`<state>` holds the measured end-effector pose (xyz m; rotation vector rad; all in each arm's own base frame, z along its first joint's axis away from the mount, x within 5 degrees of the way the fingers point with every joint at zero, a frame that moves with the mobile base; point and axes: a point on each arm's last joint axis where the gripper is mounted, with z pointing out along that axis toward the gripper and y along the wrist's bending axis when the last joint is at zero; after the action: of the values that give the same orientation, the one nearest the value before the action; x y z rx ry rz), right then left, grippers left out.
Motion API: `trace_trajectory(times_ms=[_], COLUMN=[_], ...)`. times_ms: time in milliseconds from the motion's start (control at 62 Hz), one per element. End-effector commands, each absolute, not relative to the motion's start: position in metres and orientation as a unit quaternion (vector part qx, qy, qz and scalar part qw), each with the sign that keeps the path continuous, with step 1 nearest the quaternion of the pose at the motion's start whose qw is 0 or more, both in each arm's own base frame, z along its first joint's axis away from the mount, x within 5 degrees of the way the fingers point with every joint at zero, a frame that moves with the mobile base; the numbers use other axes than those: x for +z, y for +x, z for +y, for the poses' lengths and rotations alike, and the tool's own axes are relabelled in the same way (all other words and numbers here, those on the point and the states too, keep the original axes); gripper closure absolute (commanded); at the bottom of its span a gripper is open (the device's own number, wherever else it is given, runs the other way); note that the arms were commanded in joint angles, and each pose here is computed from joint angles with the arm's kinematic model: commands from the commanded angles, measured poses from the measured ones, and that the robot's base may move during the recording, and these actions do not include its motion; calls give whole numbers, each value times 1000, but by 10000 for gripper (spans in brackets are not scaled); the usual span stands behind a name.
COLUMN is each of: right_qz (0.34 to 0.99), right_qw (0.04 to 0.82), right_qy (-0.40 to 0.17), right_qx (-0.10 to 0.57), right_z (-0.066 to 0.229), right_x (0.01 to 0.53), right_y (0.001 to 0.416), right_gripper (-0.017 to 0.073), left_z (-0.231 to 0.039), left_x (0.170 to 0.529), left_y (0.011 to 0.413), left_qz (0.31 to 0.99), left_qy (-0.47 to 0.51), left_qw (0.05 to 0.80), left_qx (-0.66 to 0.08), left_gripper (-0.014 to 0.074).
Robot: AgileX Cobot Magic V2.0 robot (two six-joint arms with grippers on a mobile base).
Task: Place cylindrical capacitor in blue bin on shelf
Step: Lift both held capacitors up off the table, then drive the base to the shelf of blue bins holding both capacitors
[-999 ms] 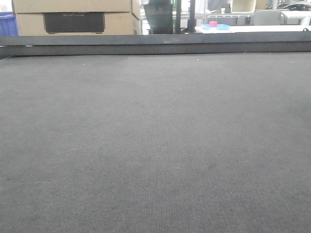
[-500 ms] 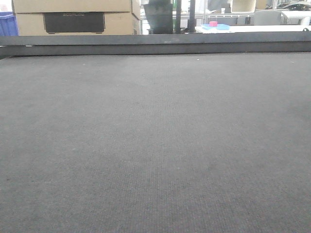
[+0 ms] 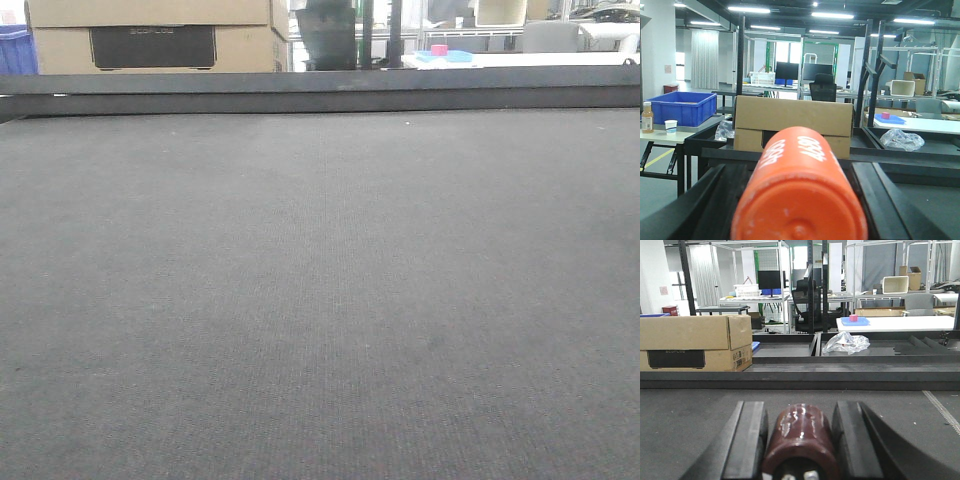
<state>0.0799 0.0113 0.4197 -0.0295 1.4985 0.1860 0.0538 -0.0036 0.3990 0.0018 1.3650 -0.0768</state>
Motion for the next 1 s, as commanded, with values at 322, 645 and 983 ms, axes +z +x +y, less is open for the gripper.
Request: trace_trajectory(times_ms=[322,645,983], right_qz=[666,666,666], right_qw=[741,741,741], right_qy=[-12,-12,-12], right_qx=[84,84,84], right_z=[11,11,11], right_x=[423,423,423], right_y=[78,78,78], right_gripper=[722,722,722], left_z=[-3,-3,-3], left_x=[401,401,401], left_y=[51,51,51], left_qz=[620,620,620], left_qy=[-3,-3,-3], left_qw=[784,784,784], left_qx=[-38,-38,-38], left_gripper=[704,704,704])
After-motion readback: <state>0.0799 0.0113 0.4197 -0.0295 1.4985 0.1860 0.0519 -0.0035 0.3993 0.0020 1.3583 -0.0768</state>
